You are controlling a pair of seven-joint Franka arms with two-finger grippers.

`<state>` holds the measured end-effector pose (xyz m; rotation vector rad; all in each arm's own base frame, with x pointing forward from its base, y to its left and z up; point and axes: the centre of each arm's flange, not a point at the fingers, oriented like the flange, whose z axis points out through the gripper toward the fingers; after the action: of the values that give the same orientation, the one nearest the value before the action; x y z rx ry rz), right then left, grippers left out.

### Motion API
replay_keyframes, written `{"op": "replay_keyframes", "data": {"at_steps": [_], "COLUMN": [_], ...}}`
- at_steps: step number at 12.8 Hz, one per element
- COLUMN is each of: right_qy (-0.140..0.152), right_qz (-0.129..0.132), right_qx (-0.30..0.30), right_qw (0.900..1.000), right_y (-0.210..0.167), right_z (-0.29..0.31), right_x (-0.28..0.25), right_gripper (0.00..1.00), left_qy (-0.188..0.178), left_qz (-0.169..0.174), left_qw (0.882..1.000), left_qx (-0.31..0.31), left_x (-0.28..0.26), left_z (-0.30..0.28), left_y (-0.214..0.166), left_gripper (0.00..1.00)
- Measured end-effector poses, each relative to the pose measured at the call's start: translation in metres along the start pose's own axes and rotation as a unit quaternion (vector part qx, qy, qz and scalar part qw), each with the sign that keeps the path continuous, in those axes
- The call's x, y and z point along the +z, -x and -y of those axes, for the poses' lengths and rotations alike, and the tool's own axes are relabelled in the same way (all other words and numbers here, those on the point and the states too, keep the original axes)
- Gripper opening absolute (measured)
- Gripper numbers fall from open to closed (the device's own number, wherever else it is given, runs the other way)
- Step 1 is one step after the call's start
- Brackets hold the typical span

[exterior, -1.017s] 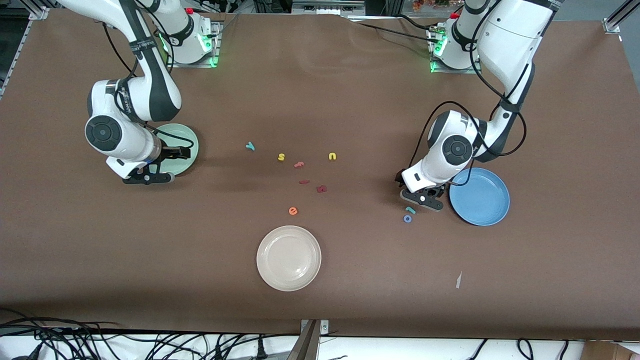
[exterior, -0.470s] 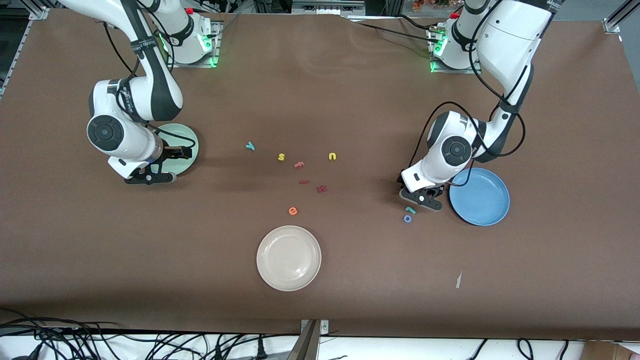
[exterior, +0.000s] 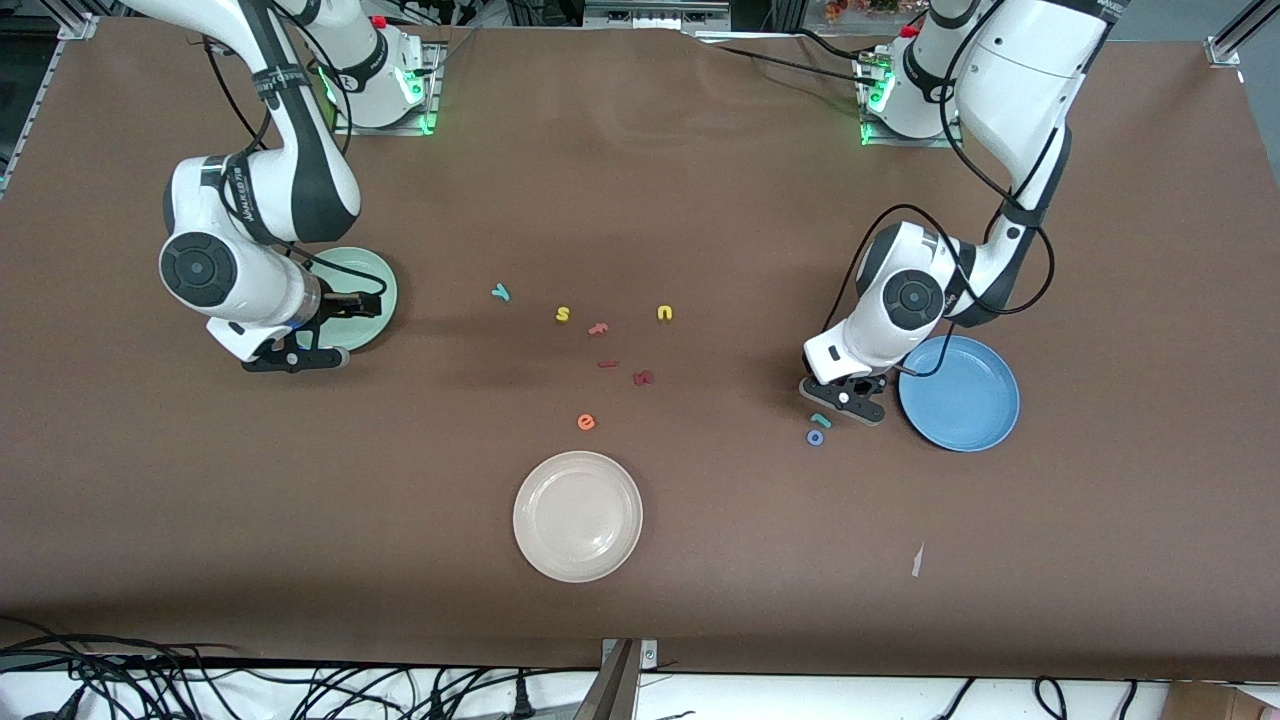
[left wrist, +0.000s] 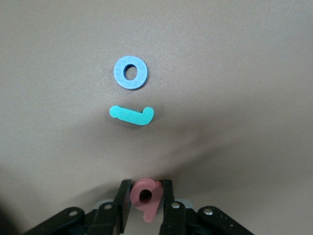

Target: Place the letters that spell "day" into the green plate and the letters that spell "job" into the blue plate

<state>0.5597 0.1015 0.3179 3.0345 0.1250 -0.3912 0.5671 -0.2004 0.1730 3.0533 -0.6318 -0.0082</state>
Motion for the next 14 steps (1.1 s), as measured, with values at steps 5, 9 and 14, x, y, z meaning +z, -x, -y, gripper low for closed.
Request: {"op": "replay_keyframes", "data": {"at_steps": [5,9,14], "right_qy": [-0.007,-0.006,-0.054], "right_qz": [0.010,0.012,0.014], "right_qx": [-0.001,-0.001,0.012], "right_qw": [1.000,1.000,0.998], "right_y": [-0.002,-0.003,-0.001], "right_z": [0.009,0.009,0.031], "right_x": [0.005,0.008,0.006], "right_gripper": [1.00,1.00,1.00], "left_qy": [-0.003,-0.013,-0.011], "left_qz": [-0.010,-0.002,0.019], "left_qw": [1.000,0.999,0.997], "left_qx": [-0.005,-0.049,-0.068], "left_x": [-0.022,-0.105,-0.108], "left_z": [0.006,0.061,0.127], "left_y": [-0.006,0.003,0.038], "left_gripper": [0.30,0.30,0.30]}}
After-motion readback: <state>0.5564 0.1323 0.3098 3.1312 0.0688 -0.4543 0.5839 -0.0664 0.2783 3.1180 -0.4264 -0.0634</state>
